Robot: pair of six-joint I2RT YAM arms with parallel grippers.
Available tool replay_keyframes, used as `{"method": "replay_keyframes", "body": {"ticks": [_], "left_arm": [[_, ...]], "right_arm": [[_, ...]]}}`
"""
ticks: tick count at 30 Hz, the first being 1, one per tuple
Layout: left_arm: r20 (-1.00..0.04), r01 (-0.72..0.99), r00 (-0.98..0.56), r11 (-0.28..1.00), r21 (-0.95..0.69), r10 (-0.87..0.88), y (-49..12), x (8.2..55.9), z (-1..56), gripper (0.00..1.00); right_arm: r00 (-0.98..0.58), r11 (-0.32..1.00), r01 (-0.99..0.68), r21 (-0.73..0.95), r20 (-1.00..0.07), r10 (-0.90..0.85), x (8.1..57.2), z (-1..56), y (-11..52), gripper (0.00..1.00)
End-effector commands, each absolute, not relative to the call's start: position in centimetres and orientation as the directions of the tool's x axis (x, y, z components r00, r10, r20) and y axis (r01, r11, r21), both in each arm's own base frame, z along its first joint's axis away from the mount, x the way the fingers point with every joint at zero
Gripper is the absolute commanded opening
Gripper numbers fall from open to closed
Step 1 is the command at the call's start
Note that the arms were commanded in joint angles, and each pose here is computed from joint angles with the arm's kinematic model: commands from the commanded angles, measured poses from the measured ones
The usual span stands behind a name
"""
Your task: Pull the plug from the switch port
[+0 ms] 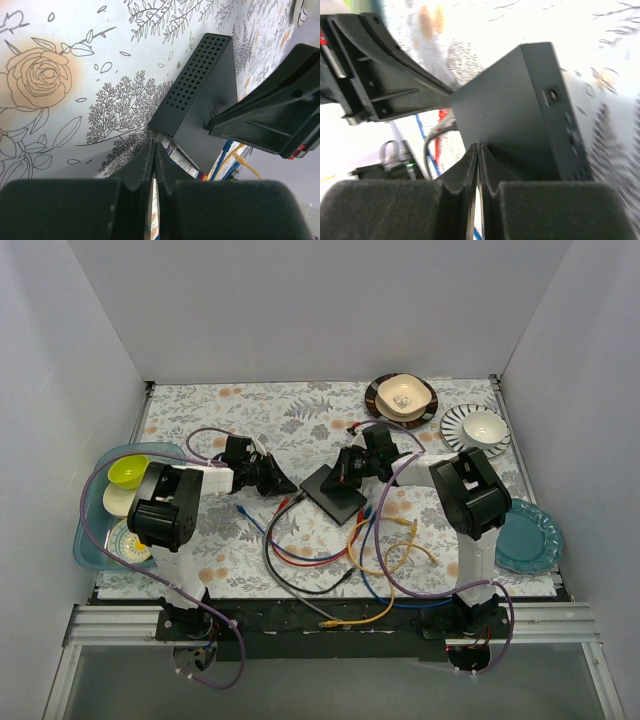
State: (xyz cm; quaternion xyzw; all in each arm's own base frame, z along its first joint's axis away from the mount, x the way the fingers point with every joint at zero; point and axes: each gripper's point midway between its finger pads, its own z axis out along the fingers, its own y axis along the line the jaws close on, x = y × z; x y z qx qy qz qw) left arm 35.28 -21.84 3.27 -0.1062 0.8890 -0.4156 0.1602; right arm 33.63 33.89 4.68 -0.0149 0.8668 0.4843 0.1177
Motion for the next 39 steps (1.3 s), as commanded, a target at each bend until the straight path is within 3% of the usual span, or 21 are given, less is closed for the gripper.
{"method": "replay_keyframes", "body": {"ticks": [1,13,19,25,32,39], "left_arm": [[-0.191,-0.069,-0.925,0.642,-0.764,-0.328,-21.9,34.7,3.8,0.00],[-0.146,-0.045,-0.958,0.634,-0.772,-0.245,-28.0,34.2,3.2,0.00],[-0.204,-0.052,-0.929,0.654,-0.755,-0.309,-26.7,36.2,5.1,0.04],[-0.154,-0.052,-0.924,0.513,-0.857,-0.350,-25.8,36.2,8.0,0.26],[-0.160,0.031,-0.935,0.378,-0.925,-0.315,-26.6,34.3,11.5,0.31],[-0.188,0.090,-0.944,0.334,-0.938,-0.272,-27.6,32.6,13.5,0.31]], "right_arm": [[-0.942,0.706,-0.193,0.682,-0.329,0.060,33.7,3.7,30.9,0.11],[-0.926,0.751,-0.232,0.618,-0.377,0.023,32.5,5.2,29.0,0.20],[-0.907,0.755,-0.252,0.605,-0.420,0.034,33.2,6.8,28.8,0.28],[-0.946,0.663,-0.175,0.728,-0.310,0.090,33.1,5.7,29.9,0.11],[-0.968,0.649,-0.122,0.751,-0.234,0.088,32.5,3.3,30.0,0.06],[-0.973,0.657,-0.105,0.746,-0.215,0.088,32.1,2.3,29.6,0.06]]}}
